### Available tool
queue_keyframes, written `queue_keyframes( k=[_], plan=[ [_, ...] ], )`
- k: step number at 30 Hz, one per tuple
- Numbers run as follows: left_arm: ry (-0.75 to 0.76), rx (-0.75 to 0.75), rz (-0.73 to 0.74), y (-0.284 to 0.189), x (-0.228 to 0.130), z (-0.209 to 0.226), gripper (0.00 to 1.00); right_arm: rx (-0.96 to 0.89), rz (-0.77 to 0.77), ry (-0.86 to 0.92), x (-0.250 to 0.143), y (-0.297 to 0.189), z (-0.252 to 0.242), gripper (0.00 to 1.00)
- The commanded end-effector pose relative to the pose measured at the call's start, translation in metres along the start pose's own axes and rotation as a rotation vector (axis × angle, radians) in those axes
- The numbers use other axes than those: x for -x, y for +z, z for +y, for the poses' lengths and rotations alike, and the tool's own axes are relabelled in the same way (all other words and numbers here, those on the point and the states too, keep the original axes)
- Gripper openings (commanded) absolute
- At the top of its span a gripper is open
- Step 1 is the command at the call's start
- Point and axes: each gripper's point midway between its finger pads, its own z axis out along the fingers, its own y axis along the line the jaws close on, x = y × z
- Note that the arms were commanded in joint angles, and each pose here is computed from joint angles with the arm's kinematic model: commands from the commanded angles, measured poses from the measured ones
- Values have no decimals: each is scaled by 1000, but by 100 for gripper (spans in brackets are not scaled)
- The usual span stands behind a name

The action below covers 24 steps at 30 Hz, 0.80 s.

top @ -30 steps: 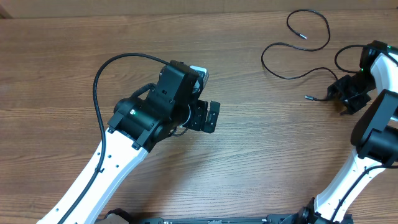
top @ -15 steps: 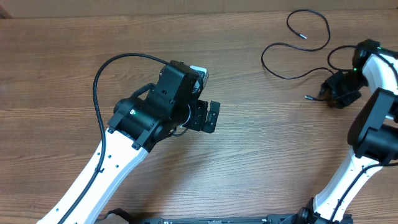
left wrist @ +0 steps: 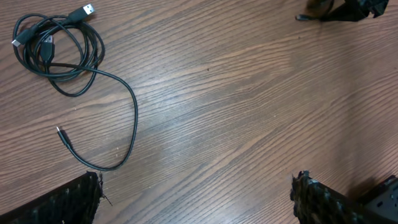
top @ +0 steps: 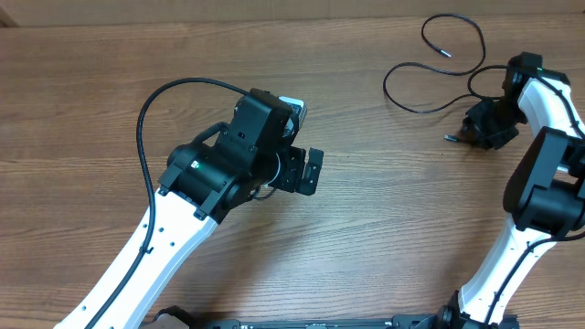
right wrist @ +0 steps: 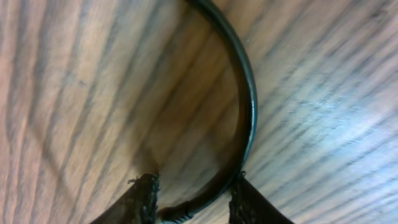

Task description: Untangle cables

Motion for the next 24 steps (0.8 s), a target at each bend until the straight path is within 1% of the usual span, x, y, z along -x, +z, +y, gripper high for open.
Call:
queue_keyframes(
  k=[1, 3, 6, 8, 9, 12, 14, 16, 21, 24],
  plan=[
    [-2, -4, 2, 1, 1, 0, 99, -6, 15, -13, -5, 16, 6, 32],
    [-2, -4, 2, 1, 1, 0, 100, 5, 1, -17, -2, 17, 9, 27],
    [-2, -4, 2, 1, 1, 0, 100, 42, -47, -23, 10, 15, 19, 14],
    [-2, -5, 2, 1, 1, 0, 100, 90, -90, -32, 22, 11, 31, 6],
    [-2, -4, 2, 1, 1, 0, 99, 119, -105, -37, 26, 7, 38, 4],
    [-2, -5, 3, 1, 1, 0, 100, 229, -144, -57, 40, -12, 65, 4],
    [-3, -5, 3, 1, 1, 0, 100, 313, -178, -77, 51, -35, 87, 4],
    [-3, -5, 3, 1, 1, 0, 99, 387, -221, -98, 63, -63, 107, 4],
    [-3, -5, 3, 1, 1, 0, 99, 569, -359, -164, 86, -150, 151, 4],
    [-3, -5, 3, 1, 1, 0, 100, 620, -424, -199, 91, -182, 165, 4]
  ],
)
